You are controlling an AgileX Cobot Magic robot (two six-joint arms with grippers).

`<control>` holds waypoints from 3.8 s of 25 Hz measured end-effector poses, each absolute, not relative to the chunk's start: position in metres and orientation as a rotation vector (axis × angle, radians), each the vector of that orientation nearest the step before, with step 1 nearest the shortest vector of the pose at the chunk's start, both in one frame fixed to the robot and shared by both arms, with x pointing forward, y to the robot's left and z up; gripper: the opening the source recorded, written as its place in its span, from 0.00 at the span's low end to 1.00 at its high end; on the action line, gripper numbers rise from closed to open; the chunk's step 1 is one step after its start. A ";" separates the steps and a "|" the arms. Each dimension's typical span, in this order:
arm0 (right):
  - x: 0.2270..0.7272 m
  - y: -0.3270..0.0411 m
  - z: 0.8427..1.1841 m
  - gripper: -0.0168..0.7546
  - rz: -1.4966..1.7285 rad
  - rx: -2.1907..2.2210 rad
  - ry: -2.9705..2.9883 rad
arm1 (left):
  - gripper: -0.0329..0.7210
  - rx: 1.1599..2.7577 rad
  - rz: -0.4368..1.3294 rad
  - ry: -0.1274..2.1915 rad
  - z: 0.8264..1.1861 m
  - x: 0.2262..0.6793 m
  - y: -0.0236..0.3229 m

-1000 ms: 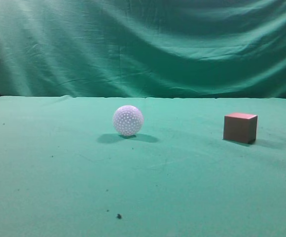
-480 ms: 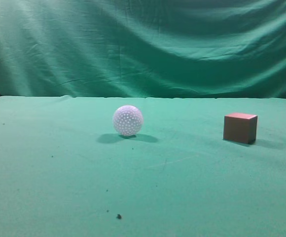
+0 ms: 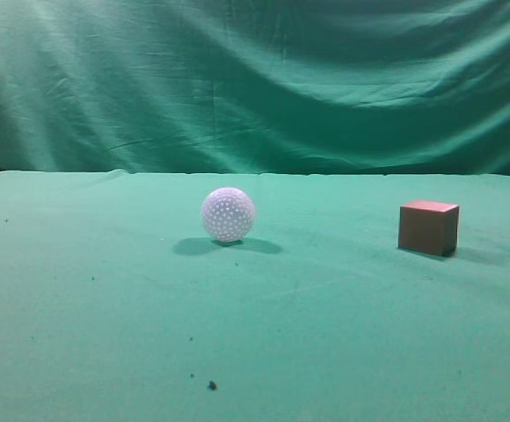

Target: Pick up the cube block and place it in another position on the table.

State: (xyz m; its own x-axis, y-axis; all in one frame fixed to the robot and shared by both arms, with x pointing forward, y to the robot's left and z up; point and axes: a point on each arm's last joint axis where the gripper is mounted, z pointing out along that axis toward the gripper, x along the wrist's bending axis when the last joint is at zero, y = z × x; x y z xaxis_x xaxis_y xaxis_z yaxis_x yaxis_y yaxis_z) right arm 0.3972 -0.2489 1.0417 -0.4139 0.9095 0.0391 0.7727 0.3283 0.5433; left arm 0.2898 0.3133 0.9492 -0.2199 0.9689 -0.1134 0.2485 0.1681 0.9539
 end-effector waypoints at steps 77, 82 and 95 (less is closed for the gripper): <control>0.618 -0.179 0.989 0.55 0.314 1.669 2.251 | 0.36 1.188 1.108 1.625 0.949 0.290 0.313; 0.581 -0.193 1.060 0.09 0.356 1.686 2.187 | 0.36 1.188 1.108 1.625 0.949 0.290 0.313; 0.425 -0.247 1.090 0.02 0.532 1.810 2.016 | 0.36 1.188 1.108 1.625 0.949 0.290 0.313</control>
